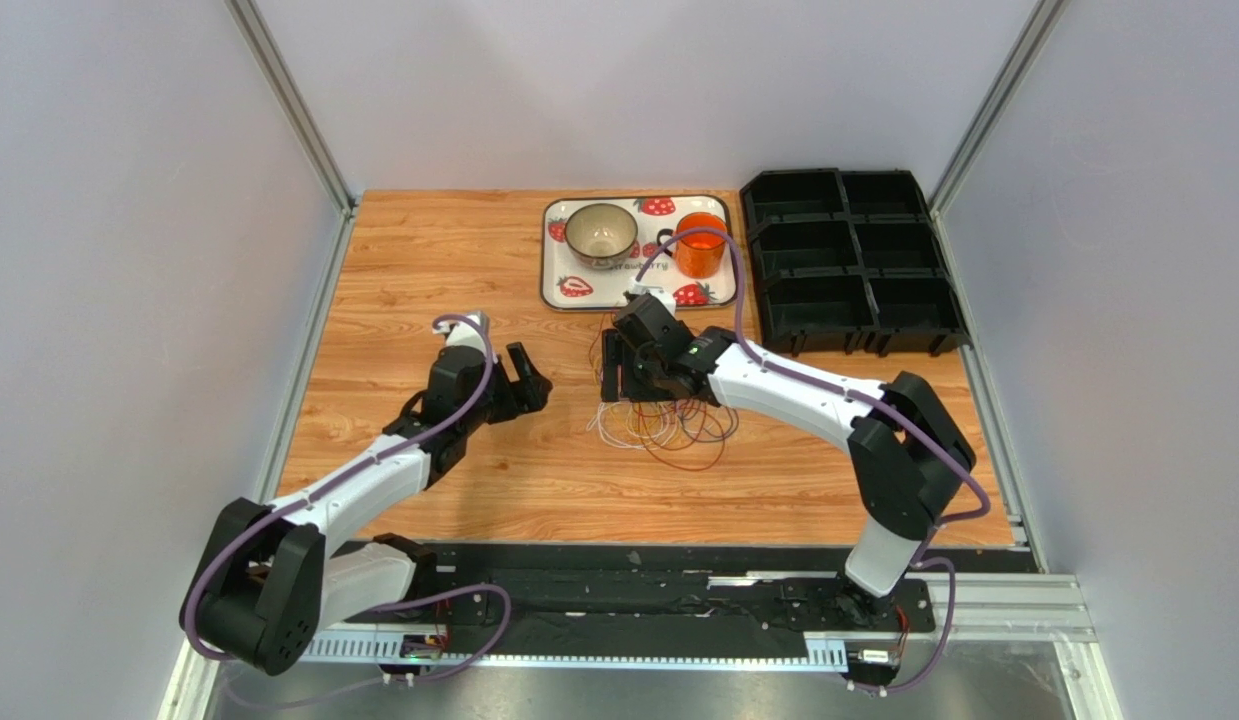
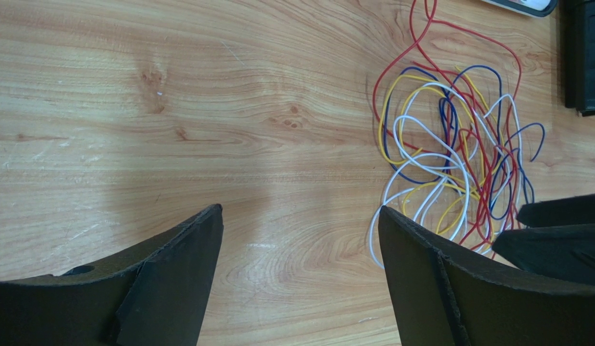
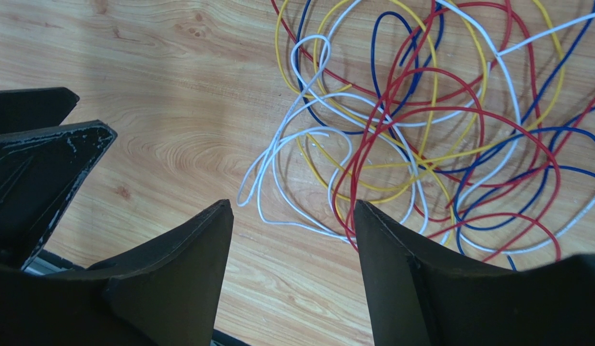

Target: Untangle the cables

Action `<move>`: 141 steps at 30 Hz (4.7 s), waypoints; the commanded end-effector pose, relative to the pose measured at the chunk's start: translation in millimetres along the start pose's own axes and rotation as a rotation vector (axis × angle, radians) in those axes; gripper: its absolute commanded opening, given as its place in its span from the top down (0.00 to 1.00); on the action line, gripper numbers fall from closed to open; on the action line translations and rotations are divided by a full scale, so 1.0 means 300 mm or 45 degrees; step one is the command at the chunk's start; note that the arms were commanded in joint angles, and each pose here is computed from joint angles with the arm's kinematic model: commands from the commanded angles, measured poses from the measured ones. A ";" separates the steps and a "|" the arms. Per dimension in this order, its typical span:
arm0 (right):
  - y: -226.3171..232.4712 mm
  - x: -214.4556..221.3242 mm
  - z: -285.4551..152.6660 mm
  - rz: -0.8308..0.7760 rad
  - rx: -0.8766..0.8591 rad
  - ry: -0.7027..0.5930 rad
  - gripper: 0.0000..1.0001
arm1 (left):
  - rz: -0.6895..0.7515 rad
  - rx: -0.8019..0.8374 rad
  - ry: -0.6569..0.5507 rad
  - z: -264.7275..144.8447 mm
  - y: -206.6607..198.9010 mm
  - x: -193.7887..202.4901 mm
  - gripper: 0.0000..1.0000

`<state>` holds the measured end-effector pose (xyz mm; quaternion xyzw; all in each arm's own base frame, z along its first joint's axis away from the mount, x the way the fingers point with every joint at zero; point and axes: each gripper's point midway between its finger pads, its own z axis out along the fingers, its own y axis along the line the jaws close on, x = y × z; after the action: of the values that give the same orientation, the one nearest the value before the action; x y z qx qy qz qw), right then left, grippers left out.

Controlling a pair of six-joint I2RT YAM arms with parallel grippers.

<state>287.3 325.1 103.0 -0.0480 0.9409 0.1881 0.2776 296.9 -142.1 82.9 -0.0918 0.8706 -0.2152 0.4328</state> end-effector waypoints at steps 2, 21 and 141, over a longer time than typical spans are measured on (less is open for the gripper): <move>0.088 -0.065 0.025 0.031 -0.075 -0.063 0.35 | 0.005 0.045 -0.046 0.010 -0.031 -0.025 0.13; 0.122 -0.079 0.108 -0.021 -0.039 -0.014 0.97 | 0.019 0.019 -0.044 0.017 -0.037 -0.019 0.17; -0.184 -0.333 0.090 -0.335 0.110 -0.187 0.90 | 0.304 -0.138 -0.247 -0.063 -0.216 0.031 0.20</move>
<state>376.5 288.5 98.0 -0.1540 0.9208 0.1415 0.3291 263.6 -188.4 96.8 -0.0190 0.8518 -0.0902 0.5157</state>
